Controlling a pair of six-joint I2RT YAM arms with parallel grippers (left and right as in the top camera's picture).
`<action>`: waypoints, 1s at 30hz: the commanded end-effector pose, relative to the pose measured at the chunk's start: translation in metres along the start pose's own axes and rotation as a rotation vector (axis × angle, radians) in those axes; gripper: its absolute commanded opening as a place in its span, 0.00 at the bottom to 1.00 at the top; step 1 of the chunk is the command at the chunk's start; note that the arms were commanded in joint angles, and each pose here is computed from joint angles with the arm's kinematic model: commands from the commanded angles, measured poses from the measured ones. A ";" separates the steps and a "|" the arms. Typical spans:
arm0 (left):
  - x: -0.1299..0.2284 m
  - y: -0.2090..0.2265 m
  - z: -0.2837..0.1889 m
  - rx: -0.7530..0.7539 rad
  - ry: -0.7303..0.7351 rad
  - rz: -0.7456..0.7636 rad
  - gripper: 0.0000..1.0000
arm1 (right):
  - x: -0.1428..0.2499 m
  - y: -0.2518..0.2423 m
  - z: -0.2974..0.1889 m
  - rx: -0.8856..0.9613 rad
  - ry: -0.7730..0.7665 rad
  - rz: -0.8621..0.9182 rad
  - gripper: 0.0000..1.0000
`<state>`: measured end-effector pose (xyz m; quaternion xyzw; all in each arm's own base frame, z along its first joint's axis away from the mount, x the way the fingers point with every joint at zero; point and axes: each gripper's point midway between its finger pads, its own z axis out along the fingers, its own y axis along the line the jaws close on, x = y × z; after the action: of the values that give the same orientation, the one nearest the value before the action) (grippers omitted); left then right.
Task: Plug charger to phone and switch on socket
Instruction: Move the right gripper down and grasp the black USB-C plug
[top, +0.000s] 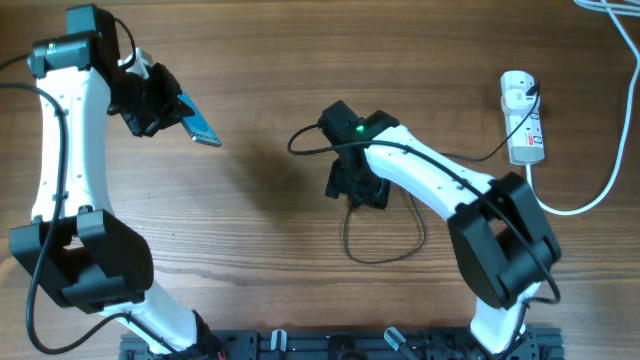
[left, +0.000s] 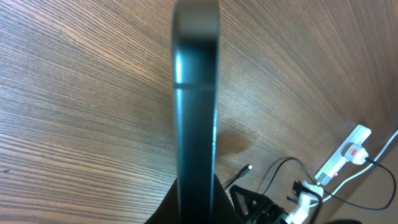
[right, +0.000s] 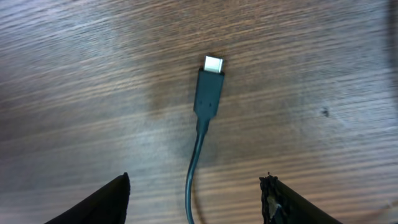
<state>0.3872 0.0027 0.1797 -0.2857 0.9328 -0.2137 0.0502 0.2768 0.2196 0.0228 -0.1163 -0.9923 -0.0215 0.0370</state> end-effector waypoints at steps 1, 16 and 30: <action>0.000 -0.002 -0.003 0.006 -0.006 -0.002 0.04 | -0.003 -0.002 0.019 0.033 0.009 0.039 0.65; 0.000 -0.002 -0.003 0.006 -0.007 -0.002 0.04 | -0.022 -0.015 0.041 0.067 -0.022 0.062 0.46; 0.000 -0.002 -0.003 0.006 -0.006 -0.003 0.04 | -0.013 -0.016 0.041 0.067 0.021 0.069 0.27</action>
<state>0.3872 0.0027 0.1796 -0.2857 0.9329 -0.2136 0.0503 0.2917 0.2098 -0.0048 -0.1461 -0.9888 -0.0057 0.0299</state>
